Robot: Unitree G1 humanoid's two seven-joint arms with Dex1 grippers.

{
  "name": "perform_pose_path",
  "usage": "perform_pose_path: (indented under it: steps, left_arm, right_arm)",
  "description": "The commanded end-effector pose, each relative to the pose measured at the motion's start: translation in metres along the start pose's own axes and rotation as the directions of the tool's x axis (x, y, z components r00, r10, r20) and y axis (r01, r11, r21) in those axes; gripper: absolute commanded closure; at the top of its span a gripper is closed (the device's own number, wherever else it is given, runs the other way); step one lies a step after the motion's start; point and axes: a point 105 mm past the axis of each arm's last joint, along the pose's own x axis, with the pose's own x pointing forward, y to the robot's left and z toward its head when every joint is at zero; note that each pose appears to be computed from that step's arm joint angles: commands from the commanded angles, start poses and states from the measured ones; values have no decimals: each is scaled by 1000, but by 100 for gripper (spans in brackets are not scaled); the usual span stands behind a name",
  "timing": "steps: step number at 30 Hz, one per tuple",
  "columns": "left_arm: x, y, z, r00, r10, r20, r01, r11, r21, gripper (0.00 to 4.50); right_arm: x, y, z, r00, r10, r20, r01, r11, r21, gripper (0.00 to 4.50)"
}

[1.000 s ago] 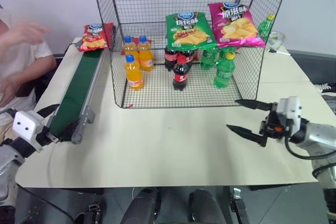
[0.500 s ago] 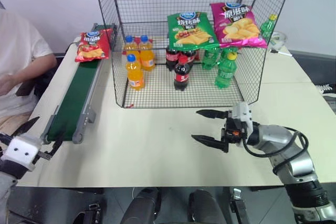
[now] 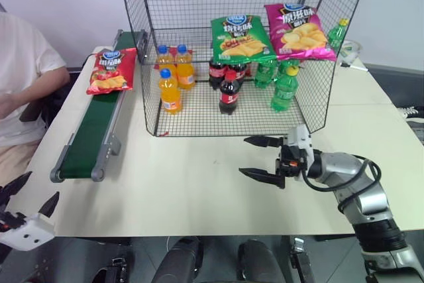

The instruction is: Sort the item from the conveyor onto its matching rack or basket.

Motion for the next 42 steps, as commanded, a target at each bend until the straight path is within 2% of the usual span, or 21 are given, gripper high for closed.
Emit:
perform_pose_path:
  steps: [1,42]
  left_arm:
    - [2,0,-3,1000,20,1,-20,999,33,24]
    - [25,-7,-3,997,75,17,-76,996,47,24]
  right_arm:
    - [3,-2,8,1000,10,13,-10,999,-45,0]
    - [3,-4,8,1000,-24,12,25,996,-90,0]
